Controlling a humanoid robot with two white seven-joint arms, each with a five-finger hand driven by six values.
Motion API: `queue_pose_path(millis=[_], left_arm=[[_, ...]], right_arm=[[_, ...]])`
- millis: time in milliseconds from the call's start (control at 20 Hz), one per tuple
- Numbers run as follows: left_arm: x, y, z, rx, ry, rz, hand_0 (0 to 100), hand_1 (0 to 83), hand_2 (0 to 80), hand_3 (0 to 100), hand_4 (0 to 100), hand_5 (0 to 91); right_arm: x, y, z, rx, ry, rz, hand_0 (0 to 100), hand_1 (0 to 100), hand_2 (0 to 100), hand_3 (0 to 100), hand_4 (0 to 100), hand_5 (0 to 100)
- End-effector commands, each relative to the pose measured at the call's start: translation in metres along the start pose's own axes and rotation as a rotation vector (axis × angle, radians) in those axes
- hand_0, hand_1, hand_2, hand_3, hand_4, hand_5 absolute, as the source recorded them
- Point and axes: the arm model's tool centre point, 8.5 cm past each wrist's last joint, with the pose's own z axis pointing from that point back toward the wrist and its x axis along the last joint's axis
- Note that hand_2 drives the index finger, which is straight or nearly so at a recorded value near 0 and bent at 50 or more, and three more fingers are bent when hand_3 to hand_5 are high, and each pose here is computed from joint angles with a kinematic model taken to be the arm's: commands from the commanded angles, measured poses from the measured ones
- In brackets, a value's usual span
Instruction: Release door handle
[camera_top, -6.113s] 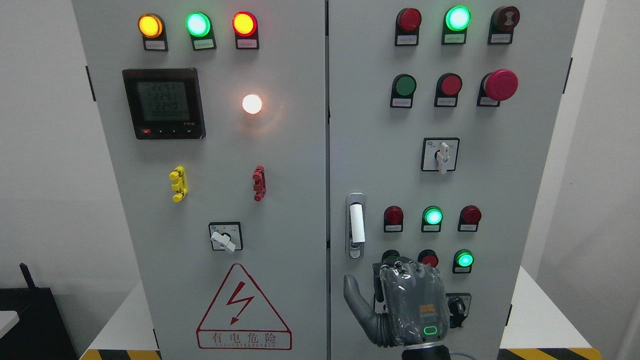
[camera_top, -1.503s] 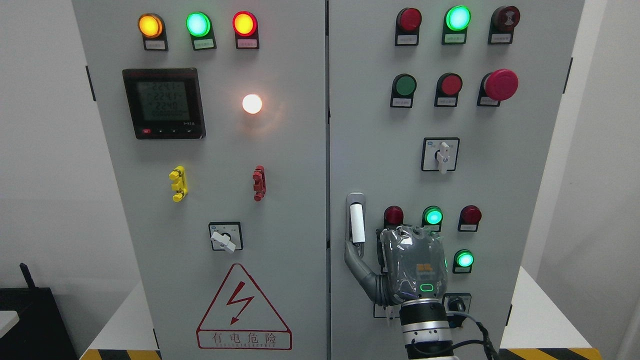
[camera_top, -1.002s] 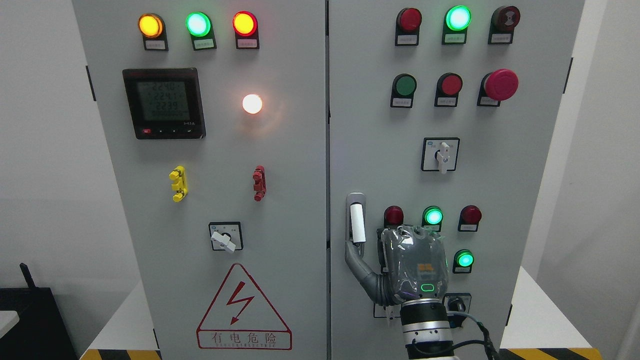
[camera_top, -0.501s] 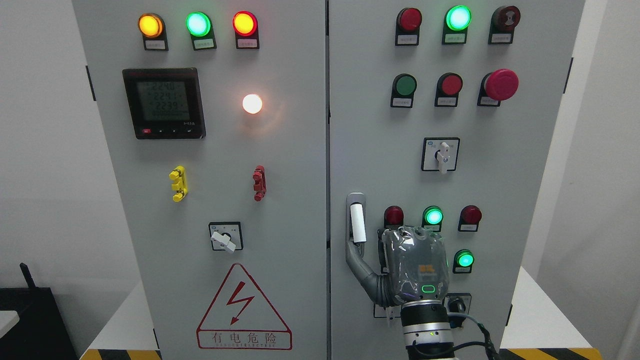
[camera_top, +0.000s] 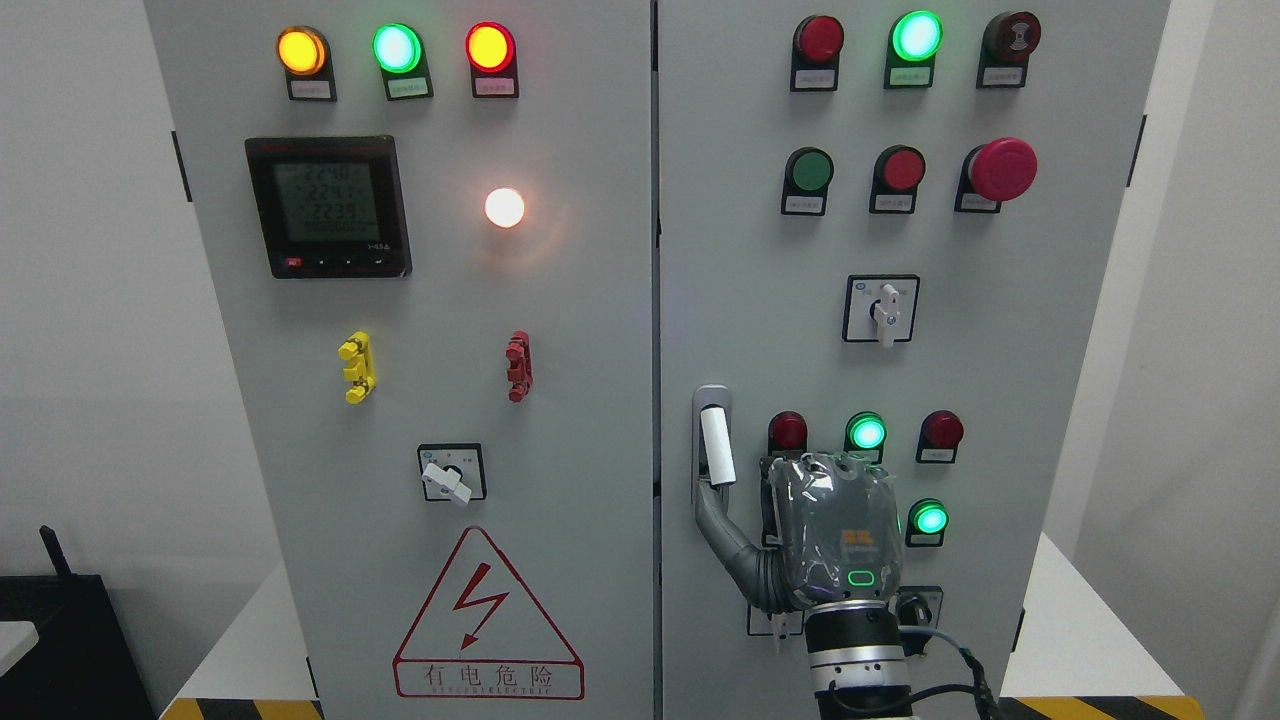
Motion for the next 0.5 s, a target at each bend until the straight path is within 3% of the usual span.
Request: queue_pose_path(millis=[0, 451], left_arm=[[-0.0057, 0.0007, 0.001, 0.004, 0.016, 0.013, 12, 38.9, 0.0, 0, 0, 0.0], [-0.0057, 0.0007, 0.001, 0.004, 0.016, 0.013, 12, 38.9, 0.0, 0, 0, 0.0]], right_arm=[[-0.0028, -0.0018, -0.0005, -0.005, 0.008, 0.001, 40, 10, 96, 100, 99, 95], [-0.0088, -0.0029, -0.0012, -0.008, 0.032, 0.001, 40, 11, 97, 100, 100, 95]])
